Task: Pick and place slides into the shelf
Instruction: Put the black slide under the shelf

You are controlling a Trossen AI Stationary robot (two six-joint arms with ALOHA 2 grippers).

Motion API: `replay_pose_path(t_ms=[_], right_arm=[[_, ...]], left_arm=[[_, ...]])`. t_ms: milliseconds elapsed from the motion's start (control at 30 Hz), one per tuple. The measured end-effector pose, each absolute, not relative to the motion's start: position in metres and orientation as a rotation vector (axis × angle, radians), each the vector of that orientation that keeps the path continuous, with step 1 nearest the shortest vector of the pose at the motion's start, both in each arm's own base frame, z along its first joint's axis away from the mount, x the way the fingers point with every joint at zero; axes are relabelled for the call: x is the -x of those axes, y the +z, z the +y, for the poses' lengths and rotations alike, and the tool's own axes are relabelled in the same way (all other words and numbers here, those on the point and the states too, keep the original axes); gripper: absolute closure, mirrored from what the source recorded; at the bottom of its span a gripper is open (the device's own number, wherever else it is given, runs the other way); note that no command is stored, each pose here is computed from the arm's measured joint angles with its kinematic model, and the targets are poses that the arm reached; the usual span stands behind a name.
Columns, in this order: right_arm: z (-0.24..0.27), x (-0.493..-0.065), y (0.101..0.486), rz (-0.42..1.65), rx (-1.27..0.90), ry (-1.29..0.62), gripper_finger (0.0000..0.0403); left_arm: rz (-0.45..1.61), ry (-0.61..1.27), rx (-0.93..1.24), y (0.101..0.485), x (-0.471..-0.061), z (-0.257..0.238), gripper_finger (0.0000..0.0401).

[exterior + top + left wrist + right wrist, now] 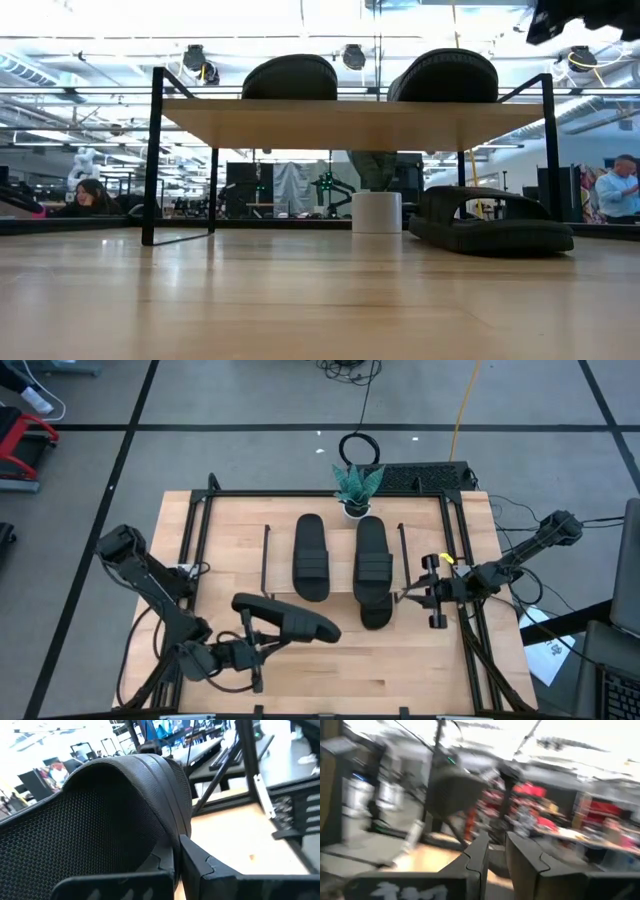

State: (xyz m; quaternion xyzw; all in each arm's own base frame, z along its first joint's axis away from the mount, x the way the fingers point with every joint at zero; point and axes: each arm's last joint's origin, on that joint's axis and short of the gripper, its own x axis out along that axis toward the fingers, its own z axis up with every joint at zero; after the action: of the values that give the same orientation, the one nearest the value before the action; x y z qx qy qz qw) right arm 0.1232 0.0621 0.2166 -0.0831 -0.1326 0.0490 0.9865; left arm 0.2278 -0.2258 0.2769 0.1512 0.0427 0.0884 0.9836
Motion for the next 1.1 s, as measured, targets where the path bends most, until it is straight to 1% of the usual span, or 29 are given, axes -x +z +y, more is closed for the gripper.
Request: replay_pose_path(t_ms=[100,200,367,467,567,700,867,967,1100], right_arm=[[0.065,-0.125,0.219,-0.308,0.156,0.156,0.0344],[0.068,-0.131,0.222,-0.283,0.162,0.126,0.0344],[0.079,-0.149,0.234,-0.250,0.231,0.117,0.0344],[0.089,-0.166,0.242,-0.191,0.340,0.123,0.0344],[0.101,-0.187,0.246,-0.117,0.499,0.135,0.0344],[0.123,-0.214,0.255,-0.106,0.664,0.145,0.0344],[0.152,-0.238,0.265,-0.080,0.852,0.067,0.0343],[0.168,-0.248,0.262,-0.031,0.985,0.017,0.0343],[0.186,-0.261,0.266,-0.012,1.064,-0.051,0.0343]], left_arm=[[0.098,0.191,-0.353,0.276,-0.231,-0.222,0.0400],[0.105,0.203,-0.402,0.276,-0.234,-0.219,0.0400],[0.115,0.217,-0.444,0.276,-0.237,-0.216,0.0400],[0.111,0.203,-0.436,0.276,-0.237,-0.216,0.0400],[0.106,0.191,-0.399,0.277,-0.234,-0.218,0.0400],[0.094,0.176,-0.252,0.286,-0.224,-0.216,0.0400],[0.134,0.135,0.006,0.298,-0.205,-0.204,0.0400],[0.198,0.084,0.152,0.296,-0.200,-0.198,0.0400],[0.287,0.040,0.316,0.288,-0.201,-0.196,0.0400]])
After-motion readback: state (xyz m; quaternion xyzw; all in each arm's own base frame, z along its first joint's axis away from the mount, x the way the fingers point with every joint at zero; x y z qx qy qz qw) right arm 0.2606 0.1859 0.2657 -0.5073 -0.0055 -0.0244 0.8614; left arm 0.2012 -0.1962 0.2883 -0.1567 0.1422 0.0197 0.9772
